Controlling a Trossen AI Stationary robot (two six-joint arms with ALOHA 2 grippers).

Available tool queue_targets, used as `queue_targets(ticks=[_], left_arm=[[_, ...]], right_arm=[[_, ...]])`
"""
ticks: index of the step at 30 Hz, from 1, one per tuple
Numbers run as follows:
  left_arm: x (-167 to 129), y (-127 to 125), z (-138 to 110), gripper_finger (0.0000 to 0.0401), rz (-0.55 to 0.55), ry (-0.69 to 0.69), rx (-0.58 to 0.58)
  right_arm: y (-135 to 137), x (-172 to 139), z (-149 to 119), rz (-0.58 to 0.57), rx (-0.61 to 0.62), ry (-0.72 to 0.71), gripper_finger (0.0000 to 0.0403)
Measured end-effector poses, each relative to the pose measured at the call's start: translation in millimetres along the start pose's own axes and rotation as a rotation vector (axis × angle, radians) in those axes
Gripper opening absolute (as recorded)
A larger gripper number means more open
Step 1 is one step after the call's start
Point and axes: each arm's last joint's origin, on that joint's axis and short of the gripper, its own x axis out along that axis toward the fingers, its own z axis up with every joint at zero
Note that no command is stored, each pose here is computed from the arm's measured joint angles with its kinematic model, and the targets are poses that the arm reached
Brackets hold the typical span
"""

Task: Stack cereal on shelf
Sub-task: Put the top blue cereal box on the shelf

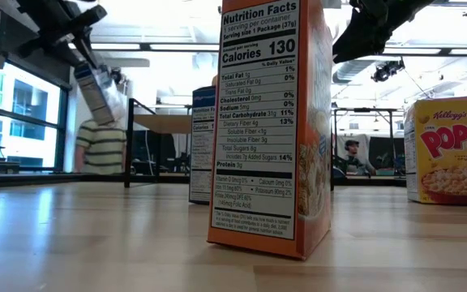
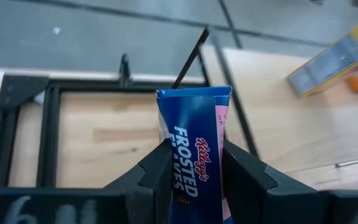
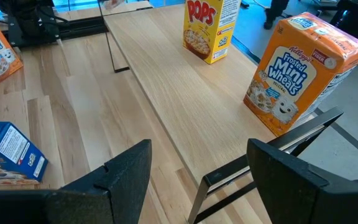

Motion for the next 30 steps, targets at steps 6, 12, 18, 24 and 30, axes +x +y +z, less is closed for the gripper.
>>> queue_targets(ticks=[6, 12, 18, 24, 30], left_arm=[[-4, -3, 6, 0.0109, -0.057, -0.068, 0.039], [-16, -6, 17, 0.0108, -0.094, -0.118, 0.103], [-26, -13, 30, 0.0108, -0.143, -0.215, 0.210], [-26, -26, 44, 0.0108, -0.203, -0.331, 0.374], [-15, -40, 51, 0.0108, -0.220, -0.388, 0.518]], right_arm=[[0, 0, 0, 0.000, 0.000, 0.000, 0.0257], [0, 0, 0, 0.000, 0.000, 0.000, 0.0257], [0, 0, 0, 0.000, 0.000, 0.000, 0.0257], [0, 0, 0, 0.000, 0.000, 0.000, 0.0257], [0, 0, 0, 0.000, 0.000, 0.000, 0.0257]])
